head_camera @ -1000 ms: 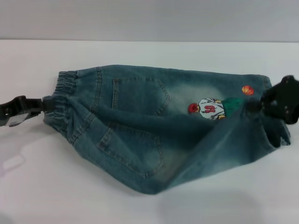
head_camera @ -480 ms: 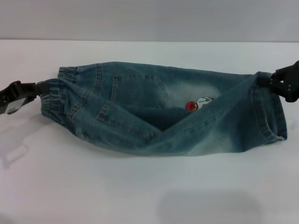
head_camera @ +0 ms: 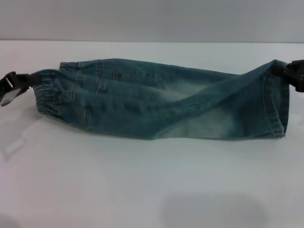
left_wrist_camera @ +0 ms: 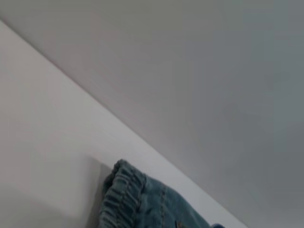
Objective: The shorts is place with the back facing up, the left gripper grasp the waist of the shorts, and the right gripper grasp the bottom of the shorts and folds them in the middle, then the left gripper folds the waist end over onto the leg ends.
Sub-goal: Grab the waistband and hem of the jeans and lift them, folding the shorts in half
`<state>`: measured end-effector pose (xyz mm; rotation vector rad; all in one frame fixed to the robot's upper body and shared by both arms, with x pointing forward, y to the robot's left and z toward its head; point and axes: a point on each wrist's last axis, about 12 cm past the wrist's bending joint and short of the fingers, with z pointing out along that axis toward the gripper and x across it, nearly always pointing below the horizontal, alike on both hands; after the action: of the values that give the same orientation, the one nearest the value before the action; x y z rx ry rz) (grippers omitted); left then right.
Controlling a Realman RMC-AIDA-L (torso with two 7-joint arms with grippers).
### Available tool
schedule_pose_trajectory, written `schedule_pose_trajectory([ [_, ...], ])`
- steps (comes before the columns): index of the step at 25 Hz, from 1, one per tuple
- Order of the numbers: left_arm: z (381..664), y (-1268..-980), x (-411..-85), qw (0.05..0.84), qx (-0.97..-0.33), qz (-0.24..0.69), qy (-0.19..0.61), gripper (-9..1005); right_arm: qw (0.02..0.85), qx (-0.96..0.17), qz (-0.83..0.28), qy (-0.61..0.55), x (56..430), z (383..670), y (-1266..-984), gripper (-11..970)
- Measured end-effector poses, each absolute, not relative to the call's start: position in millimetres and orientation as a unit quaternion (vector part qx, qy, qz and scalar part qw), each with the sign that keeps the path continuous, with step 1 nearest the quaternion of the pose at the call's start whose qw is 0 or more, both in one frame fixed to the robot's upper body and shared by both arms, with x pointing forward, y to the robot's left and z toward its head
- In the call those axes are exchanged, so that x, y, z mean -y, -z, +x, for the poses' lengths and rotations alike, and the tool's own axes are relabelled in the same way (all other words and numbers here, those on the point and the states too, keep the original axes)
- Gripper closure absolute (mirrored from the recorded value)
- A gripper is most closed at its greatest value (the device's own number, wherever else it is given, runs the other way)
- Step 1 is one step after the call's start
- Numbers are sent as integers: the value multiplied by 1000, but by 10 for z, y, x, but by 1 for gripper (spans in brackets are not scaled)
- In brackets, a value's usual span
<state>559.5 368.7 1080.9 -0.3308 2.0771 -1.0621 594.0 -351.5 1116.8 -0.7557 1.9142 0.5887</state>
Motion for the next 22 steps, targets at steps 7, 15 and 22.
schedule_pose_trajectory([
  [7,5708,-10880,-3649,404,-804,-132,416,940,473,-798,-286,-240,3525,5908,-11039,959],
  [15,5827,-10903,-3533,421,-796,-133,415,940,475,-801,-280,-234,3425,5915,-10922,959],
  [22,5958,-10949,-3420,437,-792,-126,407,939,503,-788,-264,-235,3314,5951,-10901,960],
])
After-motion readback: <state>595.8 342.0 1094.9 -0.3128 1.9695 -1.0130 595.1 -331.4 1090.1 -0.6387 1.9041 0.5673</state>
